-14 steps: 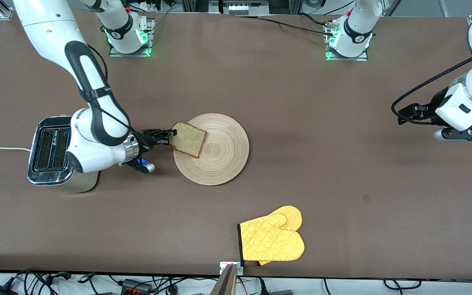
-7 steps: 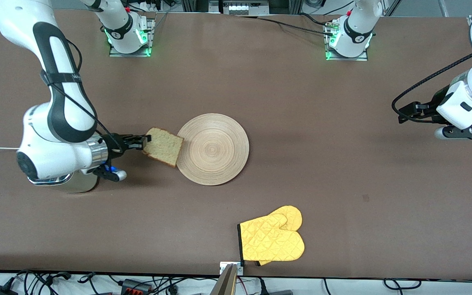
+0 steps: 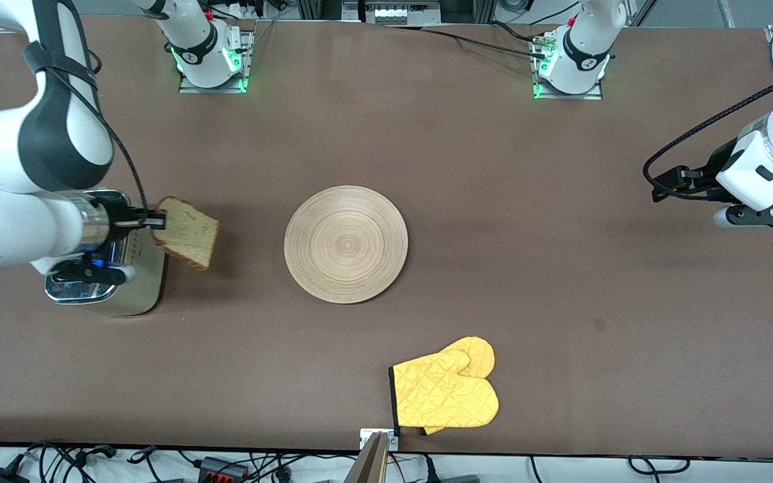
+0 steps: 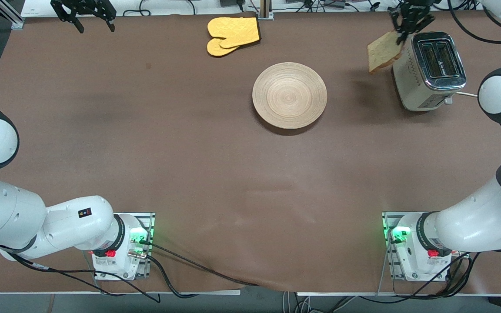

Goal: Move plate and put bread in toaster
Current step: 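Carry the bread slice with the right gripper over the toaster slot, then lower the bread into the toaster slot with the right gripper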

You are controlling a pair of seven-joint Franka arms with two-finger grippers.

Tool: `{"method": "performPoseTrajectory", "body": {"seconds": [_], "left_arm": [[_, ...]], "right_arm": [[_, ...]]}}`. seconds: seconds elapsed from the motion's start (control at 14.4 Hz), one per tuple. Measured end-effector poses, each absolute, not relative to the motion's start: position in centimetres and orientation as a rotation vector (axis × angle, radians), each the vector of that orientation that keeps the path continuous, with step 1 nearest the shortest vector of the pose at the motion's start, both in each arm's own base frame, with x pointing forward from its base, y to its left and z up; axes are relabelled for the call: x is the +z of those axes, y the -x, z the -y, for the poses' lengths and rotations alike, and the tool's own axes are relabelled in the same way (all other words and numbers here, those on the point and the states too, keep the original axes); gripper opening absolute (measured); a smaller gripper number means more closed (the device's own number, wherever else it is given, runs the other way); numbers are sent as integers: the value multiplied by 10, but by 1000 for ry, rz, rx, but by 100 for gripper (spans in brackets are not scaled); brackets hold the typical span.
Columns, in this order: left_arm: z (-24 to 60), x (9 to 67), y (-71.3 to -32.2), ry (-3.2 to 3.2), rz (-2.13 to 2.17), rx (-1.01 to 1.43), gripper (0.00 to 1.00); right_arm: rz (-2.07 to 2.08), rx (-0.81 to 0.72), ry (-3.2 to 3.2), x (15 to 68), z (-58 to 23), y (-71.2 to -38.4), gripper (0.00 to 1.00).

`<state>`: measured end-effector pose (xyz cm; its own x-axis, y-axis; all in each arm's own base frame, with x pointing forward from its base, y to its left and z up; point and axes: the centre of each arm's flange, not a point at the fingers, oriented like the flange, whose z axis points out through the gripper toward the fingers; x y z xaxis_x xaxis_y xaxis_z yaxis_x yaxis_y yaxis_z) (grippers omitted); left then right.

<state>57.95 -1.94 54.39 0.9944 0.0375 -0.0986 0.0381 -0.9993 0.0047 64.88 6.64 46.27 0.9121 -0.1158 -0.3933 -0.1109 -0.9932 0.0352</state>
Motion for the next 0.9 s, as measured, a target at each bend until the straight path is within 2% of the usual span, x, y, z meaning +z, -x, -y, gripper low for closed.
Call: {"method": "performPoseTrajectory", "body": {"seconds": [0.21, 0.42, 0.9], "left_arm": [[19, 545, -580, -3127, -61, -152, 100], [18, 547, -580, -3127, -68, -151, 100], [17, 548, -578, -3122, -71, -167, 100]], "right_arm": [[157, -540, -3011, 490, -6, -651, 8], [213, -519, -2921, 500, 43, -647, 8], [152, -544, -2750, 486, 54, -651, 8]]}}
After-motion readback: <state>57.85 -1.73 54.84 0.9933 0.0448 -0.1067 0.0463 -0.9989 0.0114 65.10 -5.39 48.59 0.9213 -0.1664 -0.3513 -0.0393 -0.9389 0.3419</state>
